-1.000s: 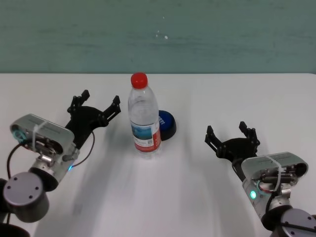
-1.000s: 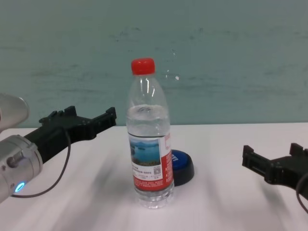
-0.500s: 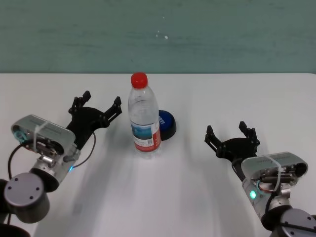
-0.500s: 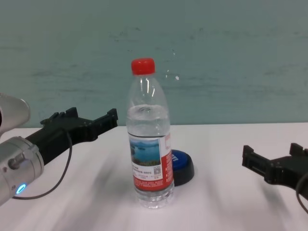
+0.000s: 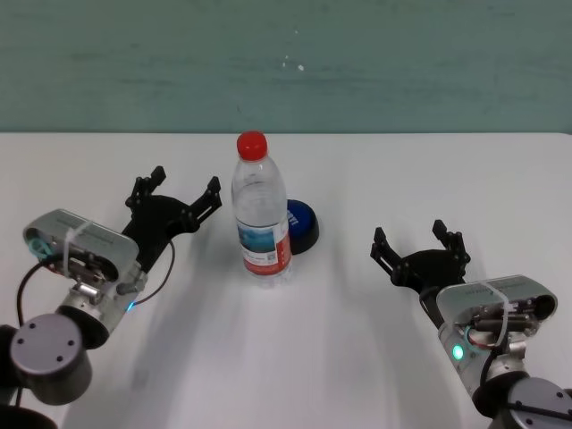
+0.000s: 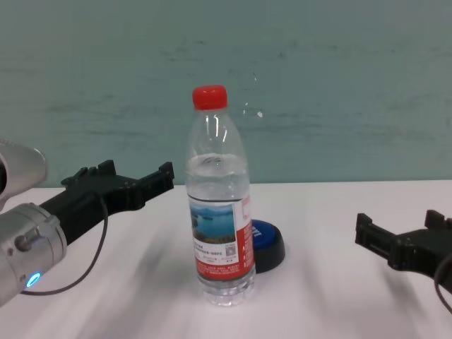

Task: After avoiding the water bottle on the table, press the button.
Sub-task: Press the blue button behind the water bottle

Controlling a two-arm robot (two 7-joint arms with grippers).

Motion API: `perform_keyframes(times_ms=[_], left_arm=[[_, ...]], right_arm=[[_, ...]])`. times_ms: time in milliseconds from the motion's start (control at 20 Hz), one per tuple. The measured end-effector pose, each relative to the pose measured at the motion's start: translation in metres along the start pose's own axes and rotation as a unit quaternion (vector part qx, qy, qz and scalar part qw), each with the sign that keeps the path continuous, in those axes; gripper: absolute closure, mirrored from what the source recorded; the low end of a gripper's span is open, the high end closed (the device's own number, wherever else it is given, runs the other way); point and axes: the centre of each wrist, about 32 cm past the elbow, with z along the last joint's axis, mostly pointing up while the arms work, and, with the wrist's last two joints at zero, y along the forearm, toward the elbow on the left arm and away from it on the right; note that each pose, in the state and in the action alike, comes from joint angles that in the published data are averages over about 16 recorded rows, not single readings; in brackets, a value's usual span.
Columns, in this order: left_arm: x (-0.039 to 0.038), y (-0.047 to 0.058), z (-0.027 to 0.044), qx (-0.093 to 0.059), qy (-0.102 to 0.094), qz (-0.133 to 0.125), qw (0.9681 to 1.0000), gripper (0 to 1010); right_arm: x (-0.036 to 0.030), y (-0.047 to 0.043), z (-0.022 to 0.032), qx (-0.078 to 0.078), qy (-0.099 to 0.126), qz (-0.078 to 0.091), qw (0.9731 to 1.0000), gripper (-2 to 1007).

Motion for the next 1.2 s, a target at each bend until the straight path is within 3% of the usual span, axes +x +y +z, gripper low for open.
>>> perform_keyframes(times_ms=[750,1200], left_arm=[[-0.0011,-0.0013,-0.0014,-0.001,-0.005,-0.002,1.0,0],[0.0052,0.0006,-0.0016,-0.001,-0.004,0.005,1.0,0]], right_arm=[[0.0,0.0,0.0,0.0,0.0,0.0,1.0,1],[0.0,0.0,0.0,0.0,0.0,0.0,1.0,1]])
